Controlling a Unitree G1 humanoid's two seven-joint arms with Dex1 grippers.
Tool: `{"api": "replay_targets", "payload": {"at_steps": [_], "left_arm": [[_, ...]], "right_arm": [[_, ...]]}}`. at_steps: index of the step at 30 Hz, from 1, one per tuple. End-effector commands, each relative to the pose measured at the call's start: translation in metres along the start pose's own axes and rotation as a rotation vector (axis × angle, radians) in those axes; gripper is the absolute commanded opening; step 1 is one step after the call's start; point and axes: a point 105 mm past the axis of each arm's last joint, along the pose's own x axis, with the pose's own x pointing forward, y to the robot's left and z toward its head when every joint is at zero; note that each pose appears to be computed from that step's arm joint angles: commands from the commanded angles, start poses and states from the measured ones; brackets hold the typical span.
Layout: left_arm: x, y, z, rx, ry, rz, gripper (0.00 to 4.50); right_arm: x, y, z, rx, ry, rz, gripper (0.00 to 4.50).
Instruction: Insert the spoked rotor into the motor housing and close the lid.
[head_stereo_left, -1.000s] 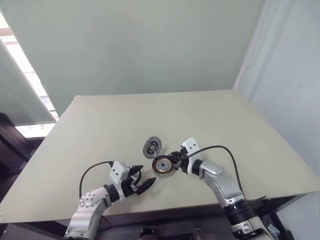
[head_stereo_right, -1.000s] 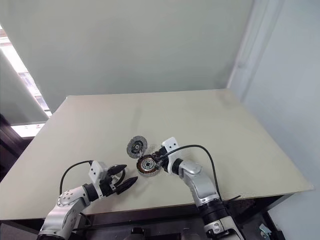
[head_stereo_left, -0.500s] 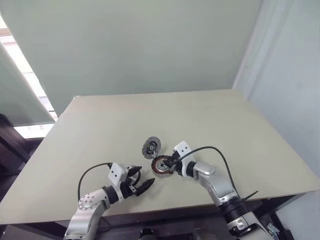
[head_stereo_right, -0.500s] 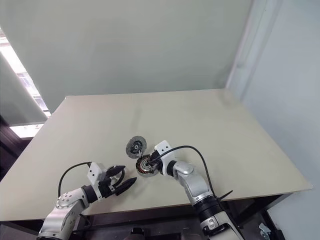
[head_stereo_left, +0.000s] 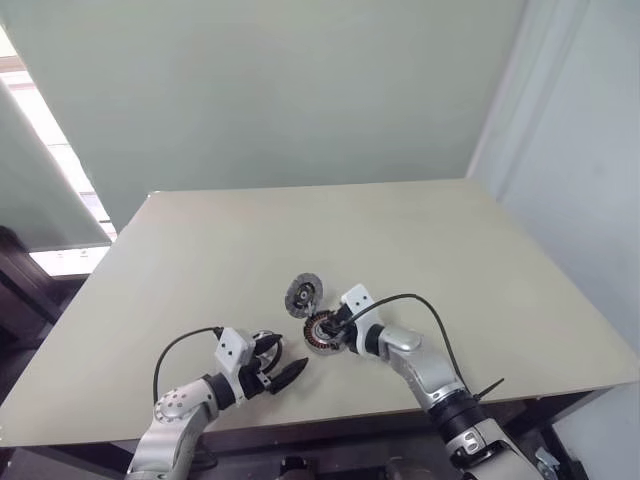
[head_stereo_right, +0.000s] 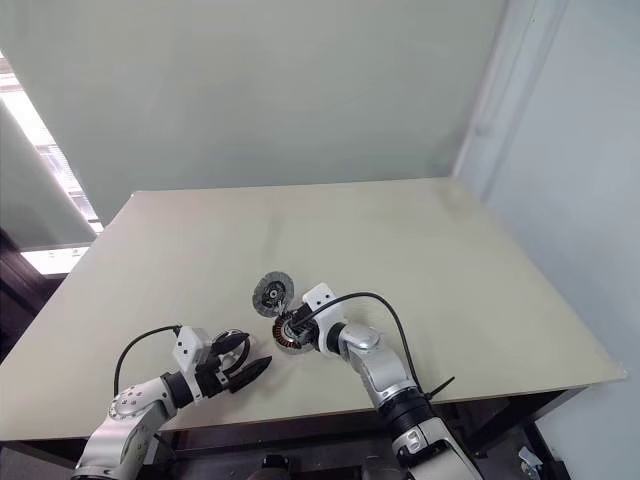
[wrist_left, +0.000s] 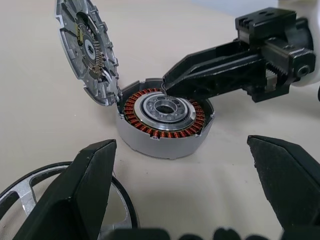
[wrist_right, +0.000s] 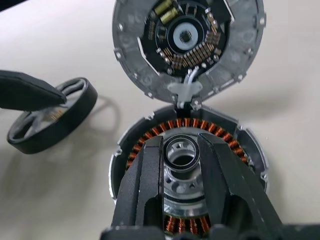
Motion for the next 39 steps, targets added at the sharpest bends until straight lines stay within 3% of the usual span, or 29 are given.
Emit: {"api": "replay_targets", "payload": {"at_steps": [1,39], "left_arm": [[-0.001,0.0,0.014,0.056,-0.033,-0.004,4.5],[-0.003,-0.001,0.016,0.057,-0.03,0.001,4.5]], "right_arm": [[0.004,0.001,0.019,-0.037,-0.058,0.0,0.68],[0.011,-0.002,0.007,-0.041,-0.024,-0.012,0.68]]}}
